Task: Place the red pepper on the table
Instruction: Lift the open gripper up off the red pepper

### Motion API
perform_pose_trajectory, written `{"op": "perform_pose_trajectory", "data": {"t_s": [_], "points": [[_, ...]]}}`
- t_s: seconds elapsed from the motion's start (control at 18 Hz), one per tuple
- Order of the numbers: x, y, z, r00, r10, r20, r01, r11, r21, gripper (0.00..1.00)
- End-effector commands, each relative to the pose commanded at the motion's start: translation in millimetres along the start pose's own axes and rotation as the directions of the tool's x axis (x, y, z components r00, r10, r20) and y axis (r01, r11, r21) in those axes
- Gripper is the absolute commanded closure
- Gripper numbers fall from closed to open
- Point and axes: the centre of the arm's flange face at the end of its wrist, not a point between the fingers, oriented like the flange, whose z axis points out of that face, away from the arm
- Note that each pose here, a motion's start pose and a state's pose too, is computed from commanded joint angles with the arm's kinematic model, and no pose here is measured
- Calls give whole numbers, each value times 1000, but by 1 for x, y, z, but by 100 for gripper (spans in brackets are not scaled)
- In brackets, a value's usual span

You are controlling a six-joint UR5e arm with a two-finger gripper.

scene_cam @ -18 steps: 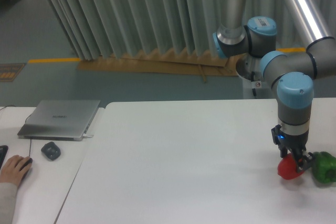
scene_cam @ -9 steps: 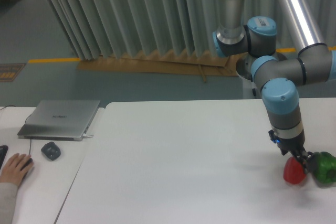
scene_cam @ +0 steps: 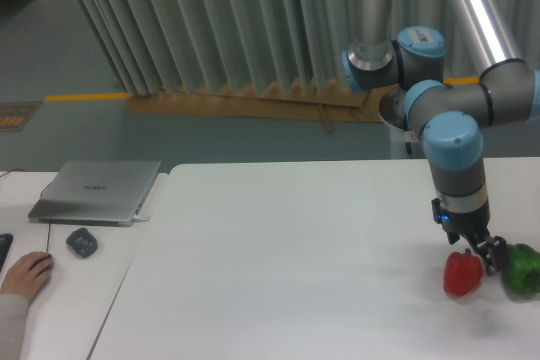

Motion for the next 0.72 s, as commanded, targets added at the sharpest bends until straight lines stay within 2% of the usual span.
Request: {"op": "perform_pose_trajectory", "data": {"t_s": [0.11,0.22,0.33,0.72], "points": [[7,2,-11,1000,0,-31,1,1000,18,0],[12,6,-26,999,-4,-33,5,999,37,0],[19,3,-33,997,1,-77,5,997,77,0],[25,7,-40,997,23,-75,-17,996,85,0]]}}
